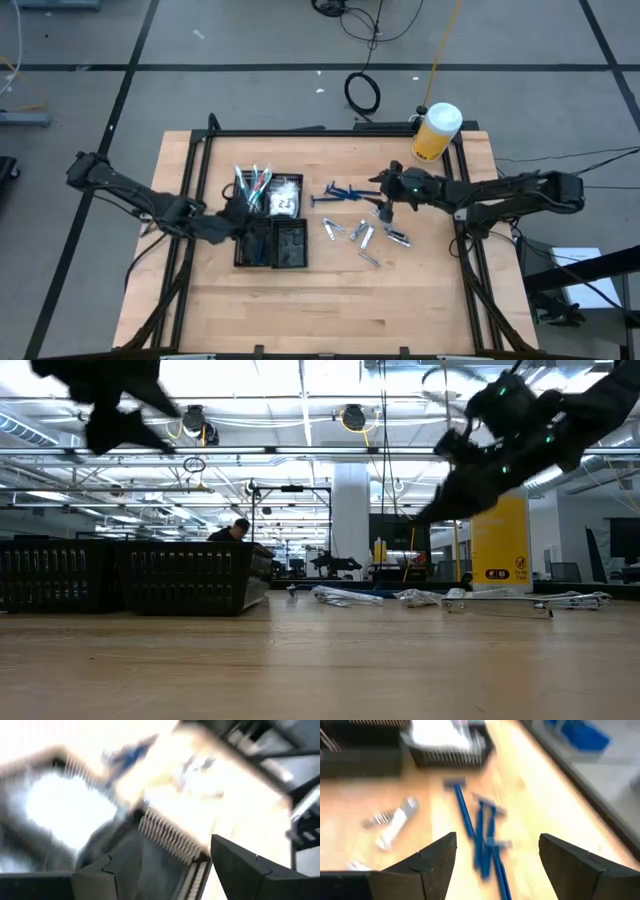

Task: Pick & Place Travel size toiletries
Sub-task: Put the blue razor into the bottom left black bin

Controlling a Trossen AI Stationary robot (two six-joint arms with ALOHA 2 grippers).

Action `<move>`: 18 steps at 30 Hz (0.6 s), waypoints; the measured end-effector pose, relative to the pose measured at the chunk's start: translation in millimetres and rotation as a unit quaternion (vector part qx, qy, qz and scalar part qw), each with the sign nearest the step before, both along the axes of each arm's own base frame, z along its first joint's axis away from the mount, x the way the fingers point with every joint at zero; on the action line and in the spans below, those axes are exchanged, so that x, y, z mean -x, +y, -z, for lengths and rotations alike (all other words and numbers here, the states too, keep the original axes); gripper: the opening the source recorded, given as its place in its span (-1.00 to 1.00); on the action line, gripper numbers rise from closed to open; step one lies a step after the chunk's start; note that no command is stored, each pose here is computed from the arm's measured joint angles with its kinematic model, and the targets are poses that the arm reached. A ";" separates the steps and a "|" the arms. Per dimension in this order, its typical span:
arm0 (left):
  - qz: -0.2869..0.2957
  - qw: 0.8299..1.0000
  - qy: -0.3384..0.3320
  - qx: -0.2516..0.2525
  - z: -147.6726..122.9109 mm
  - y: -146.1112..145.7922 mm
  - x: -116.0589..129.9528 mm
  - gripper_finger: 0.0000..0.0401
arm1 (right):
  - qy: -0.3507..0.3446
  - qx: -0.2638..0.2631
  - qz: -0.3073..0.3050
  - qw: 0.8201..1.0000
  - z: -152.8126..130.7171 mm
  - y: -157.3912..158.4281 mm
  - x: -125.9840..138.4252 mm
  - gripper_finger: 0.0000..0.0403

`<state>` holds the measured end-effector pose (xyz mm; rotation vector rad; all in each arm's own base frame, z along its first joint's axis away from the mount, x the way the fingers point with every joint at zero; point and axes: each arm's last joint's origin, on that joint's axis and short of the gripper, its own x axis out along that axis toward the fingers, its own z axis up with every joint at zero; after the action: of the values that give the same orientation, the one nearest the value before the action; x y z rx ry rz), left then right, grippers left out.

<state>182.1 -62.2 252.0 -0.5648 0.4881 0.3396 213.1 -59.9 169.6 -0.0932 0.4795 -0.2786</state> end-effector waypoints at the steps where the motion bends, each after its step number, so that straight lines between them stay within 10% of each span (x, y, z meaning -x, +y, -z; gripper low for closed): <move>1: 0.009 0.999 -0.028 -0.031 -6.9 0.9 -1.4 0.15 | 0.017 -0.004 0.007 1.000 5.1 -3.0 -0.2 0.33; 7: -0.001 0.968 -0.122 -0.217 -35.6 7.2 -9.2 0.15 | 0.079 -0.023 0.044 0.996 33.7 -22.1 -1.7 0.29; 18: -0.035 0.959 -0.075 -0.271 -23.6 24.9 -29.2 0.15 | 0.138 -0.057 0.031 0.988 66.4 -40.2 -5.3 0.07</move>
<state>211.3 -37.2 275.6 -0.0721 0.2108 0.4743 218.5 -100.1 103.1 -0.0045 0.7728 -0.3005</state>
